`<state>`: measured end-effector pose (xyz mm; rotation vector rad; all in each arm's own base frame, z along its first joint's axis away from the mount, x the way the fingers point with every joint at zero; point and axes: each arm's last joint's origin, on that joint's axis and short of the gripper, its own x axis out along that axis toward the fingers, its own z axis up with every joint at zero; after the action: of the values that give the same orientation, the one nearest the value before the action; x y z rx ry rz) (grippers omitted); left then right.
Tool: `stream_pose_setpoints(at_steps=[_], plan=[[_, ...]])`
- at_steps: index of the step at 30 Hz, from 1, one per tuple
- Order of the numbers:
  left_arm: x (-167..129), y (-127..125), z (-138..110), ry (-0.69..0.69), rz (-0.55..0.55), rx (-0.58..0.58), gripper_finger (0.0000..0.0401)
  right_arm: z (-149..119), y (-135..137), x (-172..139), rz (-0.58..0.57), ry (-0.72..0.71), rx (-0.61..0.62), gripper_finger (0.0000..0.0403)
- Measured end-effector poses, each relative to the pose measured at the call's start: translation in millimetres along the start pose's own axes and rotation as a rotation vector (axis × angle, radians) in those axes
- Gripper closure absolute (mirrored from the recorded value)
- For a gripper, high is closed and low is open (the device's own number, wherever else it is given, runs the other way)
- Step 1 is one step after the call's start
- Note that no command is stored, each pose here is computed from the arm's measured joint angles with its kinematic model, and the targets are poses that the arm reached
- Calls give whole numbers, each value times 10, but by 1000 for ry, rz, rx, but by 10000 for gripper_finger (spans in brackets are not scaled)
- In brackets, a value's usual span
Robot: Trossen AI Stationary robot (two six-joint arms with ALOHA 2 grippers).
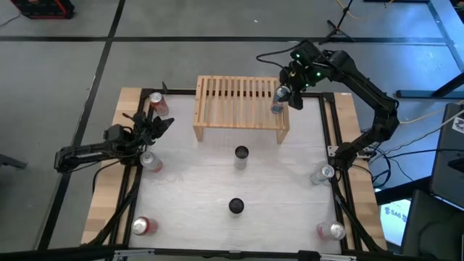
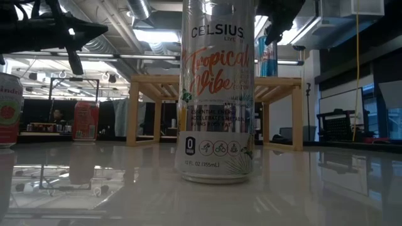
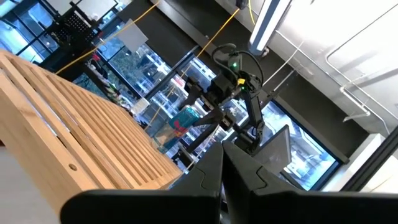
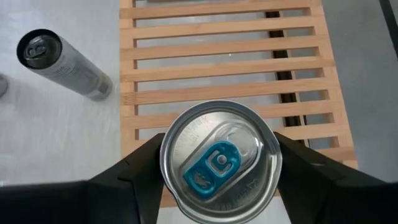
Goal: Place canned beverage on shelf
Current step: Put the left blue soda can on the shelf
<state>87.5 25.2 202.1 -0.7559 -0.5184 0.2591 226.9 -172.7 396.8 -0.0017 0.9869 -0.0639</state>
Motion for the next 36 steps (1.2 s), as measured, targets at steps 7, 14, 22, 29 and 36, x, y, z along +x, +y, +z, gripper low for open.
stream_pose_setpoints(at_steps=[7, 14, 22, 29, 36], plan=[[0, 0, 0, 0, 0, 0, 401, 7, 17, -93, -55, 11, -5, 157], [0, 0, 0, 0, 0, 0, 401, 44, 27, -195, -74, -11, -7, 150], [0, 0, 0, 0, 0, 0, 401, 27, 18, -115, -46, -6, -1, 142], [0, 0, 0, 0, 0, 0, 401, 1, 12, -78, -50, 17, 32, 129], [0, 0, 0, 0, 0, 0, 401, 6, 9, -80, -55, 12, 30, 105]])
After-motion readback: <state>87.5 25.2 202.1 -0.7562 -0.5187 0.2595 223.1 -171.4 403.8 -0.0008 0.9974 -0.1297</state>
